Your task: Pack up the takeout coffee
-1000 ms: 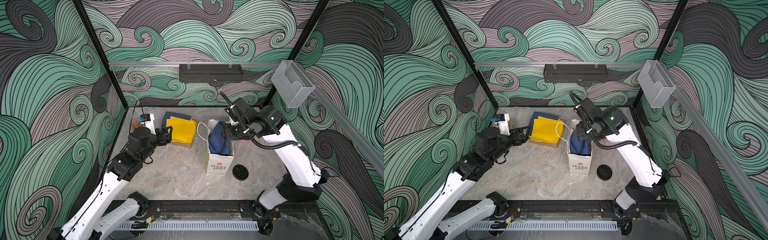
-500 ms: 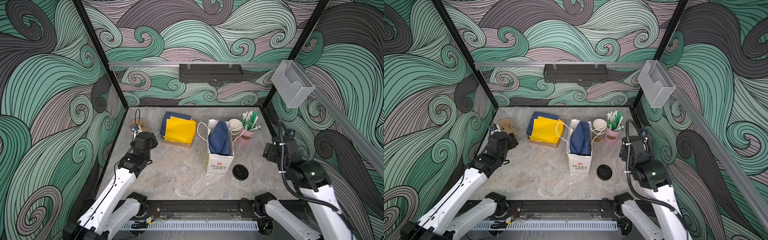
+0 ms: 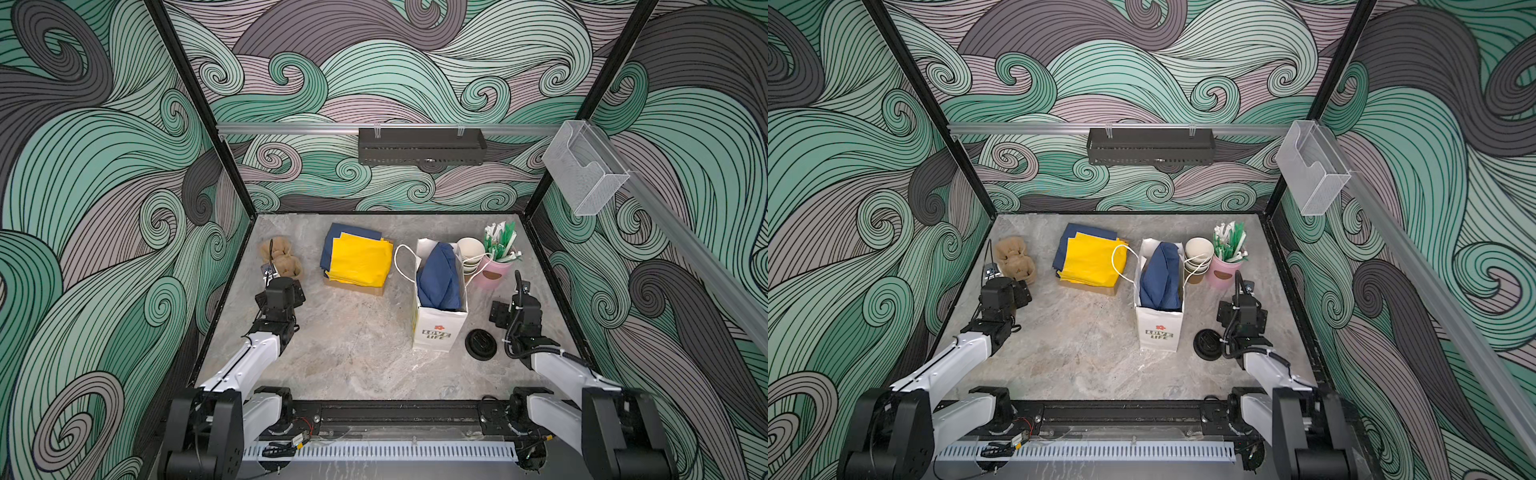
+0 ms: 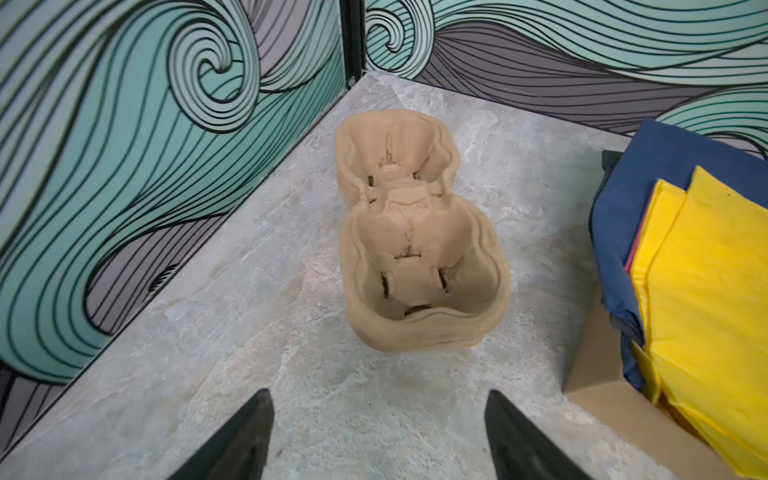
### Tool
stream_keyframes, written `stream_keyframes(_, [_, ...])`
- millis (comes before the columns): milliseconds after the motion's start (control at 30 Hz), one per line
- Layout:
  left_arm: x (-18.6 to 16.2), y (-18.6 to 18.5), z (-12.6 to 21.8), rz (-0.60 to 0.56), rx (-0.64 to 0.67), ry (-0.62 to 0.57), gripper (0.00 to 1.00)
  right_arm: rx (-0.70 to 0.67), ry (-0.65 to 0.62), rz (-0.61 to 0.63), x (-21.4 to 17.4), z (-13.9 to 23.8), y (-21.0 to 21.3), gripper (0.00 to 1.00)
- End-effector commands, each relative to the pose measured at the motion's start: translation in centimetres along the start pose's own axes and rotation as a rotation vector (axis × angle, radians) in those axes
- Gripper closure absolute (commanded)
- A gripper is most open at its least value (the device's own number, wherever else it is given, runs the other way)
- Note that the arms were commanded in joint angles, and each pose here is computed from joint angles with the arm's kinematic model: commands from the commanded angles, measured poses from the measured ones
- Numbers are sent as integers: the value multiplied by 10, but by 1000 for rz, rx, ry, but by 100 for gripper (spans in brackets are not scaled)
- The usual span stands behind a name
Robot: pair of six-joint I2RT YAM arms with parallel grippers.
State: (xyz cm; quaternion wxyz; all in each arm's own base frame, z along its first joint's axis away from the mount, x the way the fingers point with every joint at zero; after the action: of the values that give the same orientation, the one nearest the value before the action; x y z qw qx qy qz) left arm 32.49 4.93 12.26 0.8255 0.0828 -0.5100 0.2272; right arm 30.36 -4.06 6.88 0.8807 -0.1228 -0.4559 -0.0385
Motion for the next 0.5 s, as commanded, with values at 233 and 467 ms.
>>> stream_keyframes(233, [8, -35, -42, -135, -184, -77, 18, 188, -287, -59, 63, -33, 25, 2])
stream_keyframes(467, [-6, -29, -64, -104, -169, -14, 17, 97, -249, 20, 72, -42, 34, 1])
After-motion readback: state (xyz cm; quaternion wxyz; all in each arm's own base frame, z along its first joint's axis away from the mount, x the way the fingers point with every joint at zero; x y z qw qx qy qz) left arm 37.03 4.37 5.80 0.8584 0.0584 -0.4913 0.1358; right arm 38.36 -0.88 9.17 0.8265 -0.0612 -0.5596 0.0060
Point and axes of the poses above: each gripper's point midway between its finger pads, its own z axis back along the fingers, its own y axis along the line the jaws close on, x = y × z, the point moved 1 cm from there along z, back along the fingers, and after that the axes turned 6 degrees about z, right-handed, at the moved point
